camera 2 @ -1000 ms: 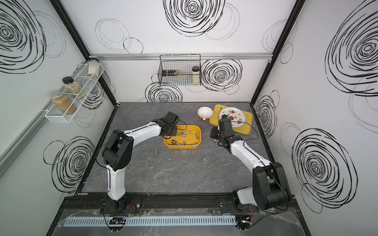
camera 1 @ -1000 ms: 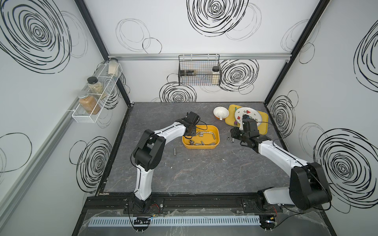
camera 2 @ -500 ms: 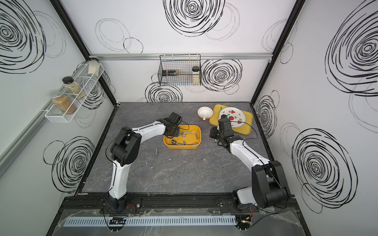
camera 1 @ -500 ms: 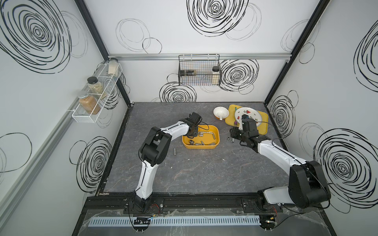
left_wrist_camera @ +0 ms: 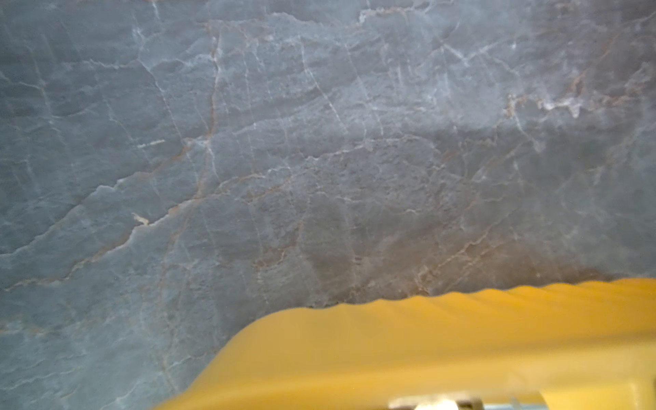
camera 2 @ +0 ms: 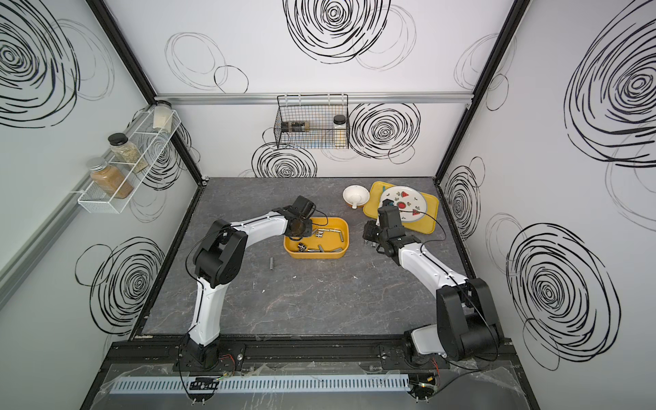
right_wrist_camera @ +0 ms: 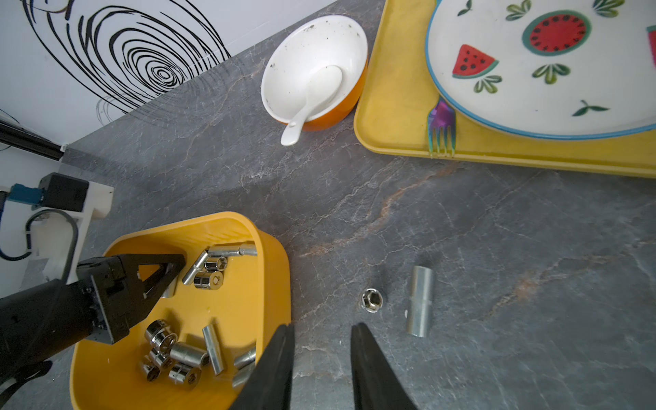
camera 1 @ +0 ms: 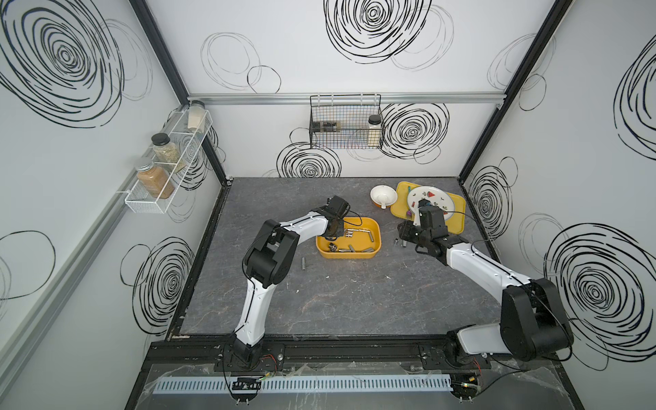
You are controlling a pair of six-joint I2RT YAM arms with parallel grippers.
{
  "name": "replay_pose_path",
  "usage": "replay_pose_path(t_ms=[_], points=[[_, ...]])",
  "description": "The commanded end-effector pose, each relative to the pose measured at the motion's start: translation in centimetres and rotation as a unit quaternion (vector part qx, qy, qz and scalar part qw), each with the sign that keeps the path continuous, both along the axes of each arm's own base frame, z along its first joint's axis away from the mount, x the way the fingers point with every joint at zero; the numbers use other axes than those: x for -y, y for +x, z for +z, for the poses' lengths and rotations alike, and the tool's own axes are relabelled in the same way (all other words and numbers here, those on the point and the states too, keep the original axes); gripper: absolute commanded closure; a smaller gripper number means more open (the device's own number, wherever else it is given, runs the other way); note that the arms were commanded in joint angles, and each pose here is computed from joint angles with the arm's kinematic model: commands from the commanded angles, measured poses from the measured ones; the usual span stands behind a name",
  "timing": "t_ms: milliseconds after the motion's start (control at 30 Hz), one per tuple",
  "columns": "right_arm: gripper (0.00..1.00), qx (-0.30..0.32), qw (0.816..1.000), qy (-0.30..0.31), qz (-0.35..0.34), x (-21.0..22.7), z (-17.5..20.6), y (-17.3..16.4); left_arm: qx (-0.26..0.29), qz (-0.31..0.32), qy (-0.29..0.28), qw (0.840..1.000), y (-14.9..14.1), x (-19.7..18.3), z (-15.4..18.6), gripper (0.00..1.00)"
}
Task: Take out the socket from the storage box
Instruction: Pick up the socket head from the storage box.
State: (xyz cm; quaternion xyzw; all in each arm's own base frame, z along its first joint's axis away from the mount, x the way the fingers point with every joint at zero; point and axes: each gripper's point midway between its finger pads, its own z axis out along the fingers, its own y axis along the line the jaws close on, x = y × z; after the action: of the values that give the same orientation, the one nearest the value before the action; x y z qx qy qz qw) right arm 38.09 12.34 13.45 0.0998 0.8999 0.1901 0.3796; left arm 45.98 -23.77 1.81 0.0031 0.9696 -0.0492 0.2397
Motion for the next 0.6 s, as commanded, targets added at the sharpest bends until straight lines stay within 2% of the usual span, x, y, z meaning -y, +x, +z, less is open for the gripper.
replay_pose_path(t_ms=[0,267,567], points=[[0.68,-0.005,1.0,0.0,0.002,-0.3,-0.6,0.0,-0.05,0.004,0.014,0.999,-2.3,-0.9,-2.6,0.78],[0.68,-0.008,1.0,-0.004,0.003,-0.3,-0.8,0.1,0.016,-0.01,0.007,1.0,-1.2,1.1,3.4,0.84],[0.68,-0.01,1.0,-0.007,0.002,-0.3,-1.0,0.2,0.056,-0.006,-0.02,0.998,-2.3,1.0,9.1,0.85]])
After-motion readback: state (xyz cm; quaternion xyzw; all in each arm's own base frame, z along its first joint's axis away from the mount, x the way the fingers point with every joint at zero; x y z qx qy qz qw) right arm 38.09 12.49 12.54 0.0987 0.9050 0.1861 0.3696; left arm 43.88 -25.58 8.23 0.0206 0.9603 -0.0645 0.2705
